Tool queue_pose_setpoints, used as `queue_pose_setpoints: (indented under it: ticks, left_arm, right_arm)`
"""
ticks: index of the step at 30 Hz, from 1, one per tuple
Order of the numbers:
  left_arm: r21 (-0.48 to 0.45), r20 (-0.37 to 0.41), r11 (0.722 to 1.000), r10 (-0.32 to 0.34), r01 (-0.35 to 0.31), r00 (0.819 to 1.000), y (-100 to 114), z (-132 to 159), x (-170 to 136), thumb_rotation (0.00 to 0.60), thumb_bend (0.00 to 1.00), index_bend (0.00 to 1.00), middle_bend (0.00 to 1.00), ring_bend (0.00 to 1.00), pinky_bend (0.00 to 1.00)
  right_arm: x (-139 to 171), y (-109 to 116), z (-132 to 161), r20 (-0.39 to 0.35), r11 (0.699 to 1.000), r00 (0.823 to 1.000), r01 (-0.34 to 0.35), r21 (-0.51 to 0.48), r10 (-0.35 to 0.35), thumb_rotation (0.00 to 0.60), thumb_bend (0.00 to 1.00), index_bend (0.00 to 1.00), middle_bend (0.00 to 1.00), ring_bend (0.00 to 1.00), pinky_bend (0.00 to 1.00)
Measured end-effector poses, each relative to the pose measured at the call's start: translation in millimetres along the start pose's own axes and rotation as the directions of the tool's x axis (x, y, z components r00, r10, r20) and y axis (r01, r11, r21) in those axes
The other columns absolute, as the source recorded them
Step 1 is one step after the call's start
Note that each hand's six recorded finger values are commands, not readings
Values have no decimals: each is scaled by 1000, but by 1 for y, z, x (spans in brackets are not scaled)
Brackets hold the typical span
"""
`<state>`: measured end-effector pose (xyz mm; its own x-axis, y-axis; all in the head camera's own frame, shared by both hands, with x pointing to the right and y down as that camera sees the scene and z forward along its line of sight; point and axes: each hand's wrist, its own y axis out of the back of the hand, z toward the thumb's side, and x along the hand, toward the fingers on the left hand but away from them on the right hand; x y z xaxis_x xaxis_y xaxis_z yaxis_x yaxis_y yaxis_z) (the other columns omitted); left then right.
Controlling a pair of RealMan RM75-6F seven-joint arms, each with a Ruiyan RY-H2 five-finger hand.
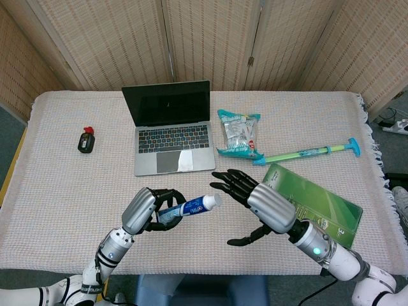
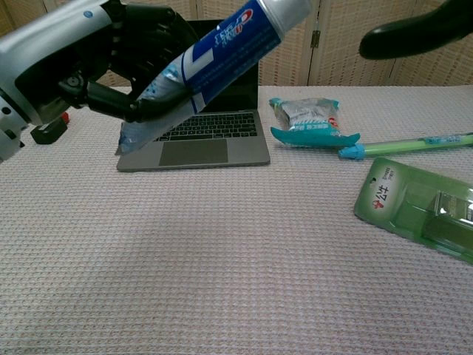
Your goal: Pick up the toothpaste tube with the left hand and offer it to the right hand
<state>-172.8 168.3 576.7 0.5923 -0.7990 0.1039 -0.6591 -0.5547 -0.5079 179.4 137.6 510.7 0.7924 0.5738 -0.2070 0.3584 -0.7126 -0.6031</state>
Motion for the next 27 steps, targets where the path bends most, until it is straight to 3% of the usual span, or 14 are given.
queue_pose_setpoints:
  ticks: [16,27]
  left_arm:
    - [19,29,999,-26,25,999,-9,16,9,600,645,809,843,772,817]
    - [11,22,1000,-17,17,1000,-6,16,10,600,647,811,844,772,817]
  right_arm:
    - [-39,-9,16,-71,998,997,-23,-61,19,384,99,0,0,0,0]
    - [-48,-18,22,-85,997,996,-31,-69,25,385,100,0,0,0,0]
